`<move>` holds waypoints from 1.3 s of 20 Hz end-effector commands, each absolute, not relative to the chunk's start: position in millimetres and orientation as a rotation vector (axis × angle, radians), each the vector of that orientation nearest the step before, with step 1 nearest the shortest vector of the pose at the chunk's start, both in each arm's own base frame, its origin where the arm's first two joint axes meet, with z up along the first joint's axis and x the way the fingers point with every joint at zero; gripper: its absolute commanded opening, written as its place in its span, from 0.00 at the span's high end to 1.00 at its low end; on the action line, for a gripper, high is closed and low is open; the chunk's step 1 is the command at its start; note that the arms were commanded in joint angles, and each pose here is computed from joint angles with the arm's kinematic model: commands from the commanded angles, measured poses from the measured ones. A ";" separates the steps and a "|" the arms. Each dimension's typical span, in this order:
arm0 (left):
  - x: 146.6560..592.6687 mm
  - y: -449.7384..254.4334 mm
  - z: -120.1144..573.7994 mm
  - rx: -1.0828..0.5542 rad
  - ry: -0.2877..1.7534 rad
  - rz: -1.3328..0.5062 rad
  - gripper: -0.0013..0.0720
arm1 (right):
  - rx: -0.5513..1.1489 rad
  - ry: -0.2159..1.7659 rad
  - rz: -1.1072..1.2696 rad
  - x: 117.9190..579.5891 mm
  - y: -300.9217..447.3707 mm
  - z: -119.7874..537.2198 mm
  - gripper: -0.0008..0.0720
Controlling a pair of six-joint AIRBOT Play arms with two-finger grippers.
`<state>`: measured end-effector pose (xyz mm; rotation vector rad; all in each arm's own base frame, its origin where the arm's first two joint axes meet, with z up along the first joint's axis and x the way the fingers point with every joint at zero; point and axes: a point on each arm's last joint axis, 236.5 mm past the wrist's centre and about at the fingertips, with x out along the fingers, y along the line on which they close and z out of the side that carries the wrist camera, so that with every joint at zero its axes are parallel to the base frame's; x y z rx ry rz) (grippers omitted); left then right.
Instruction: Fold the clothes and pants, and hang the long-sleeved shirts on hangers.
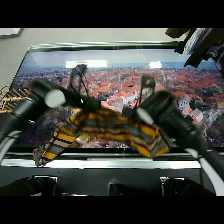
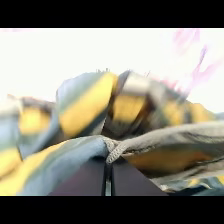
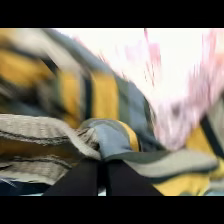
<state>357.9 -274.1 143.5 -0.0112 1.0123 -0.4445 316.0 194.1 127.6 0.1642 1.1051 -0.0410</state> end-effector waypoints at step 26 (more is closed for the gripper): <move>320.6 -247.3 246.1 -0.176 0.939 -0.429 0.96 | 0.074 0.800 0.054 308.0 134.9 296.8 0.95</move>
